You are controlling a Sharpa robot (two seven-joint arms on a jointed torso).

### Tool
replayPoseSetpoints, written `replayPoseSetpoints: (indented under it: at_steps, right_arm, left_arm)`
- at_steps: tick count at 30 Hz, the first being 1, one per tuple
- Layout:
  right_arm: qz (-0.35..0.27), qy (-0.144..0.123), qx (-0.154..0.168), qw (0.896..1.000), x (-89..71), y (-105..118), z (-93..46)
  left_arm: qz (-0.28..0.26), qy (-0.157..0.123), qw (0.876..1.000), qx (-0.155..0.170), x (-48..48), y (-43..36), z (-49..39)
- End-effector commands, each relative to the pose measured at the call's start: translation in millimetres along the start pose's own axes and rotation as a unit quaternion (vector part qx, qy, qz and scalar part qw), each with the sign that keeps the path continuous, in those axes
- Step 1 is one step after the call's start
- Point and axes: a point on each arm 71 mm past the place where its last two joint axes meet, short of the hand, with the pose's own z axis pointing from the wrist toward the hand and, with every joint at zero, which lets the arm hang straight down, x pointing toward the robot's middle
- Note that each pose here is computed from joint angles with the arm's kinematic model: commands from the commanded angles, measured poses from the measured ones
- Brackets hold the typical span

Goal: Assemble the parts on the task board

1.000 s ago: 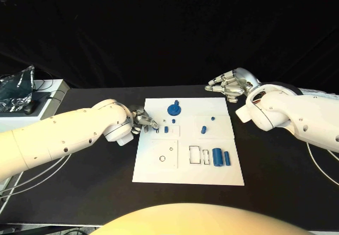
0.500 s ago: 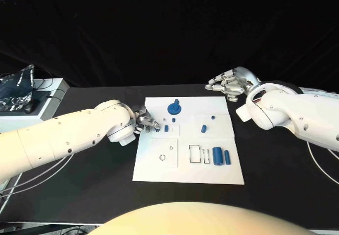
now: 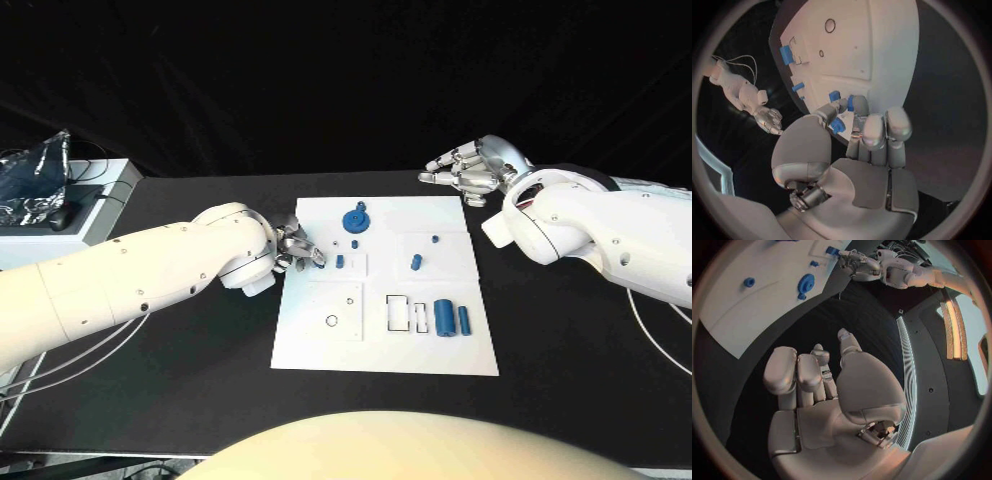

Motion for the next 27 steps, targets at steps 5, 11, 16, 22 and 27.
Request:
replayPoseSetpoints:
  at_steps: [5, 11, 16, 22, 27]
  right_arm:
    - [-0.003, 0.009, -0.005, 1.0, 1.7, 1.2, -0.3]
    - [-0.003, 0.009, -0.006, 1.0, 1.7, 1.2, -0.4]
    - [-0.003, 0.009, -0.005, 1.0, 1.6, 1.1, -0.6]
    - [-0.003, 0.009, -0.005, 1.0, 1.4, 0.9, -0.7]
    - [-0.003, 0.009, -0.005, 1.0, 1.4, 0.9, -0.7]
  left_arm:
    - [0.018, 0.01, 1.0, -0.004, 1.7, 0.0, 0.7]
    - [0.02, 0.011, 1.0, -0.006, 2.0, -0.4, 1.6]
    - [0.022, 0.012, 1.0, -0.007, 2.2, -0.4, 2.3]
    - [0.026, 0.013, 1.0, -0.009, 2.2, 0.1, 2.7]
    - [0.029, 0.012, 0.999, -0.011, 1.8, 0.9, 3.0]
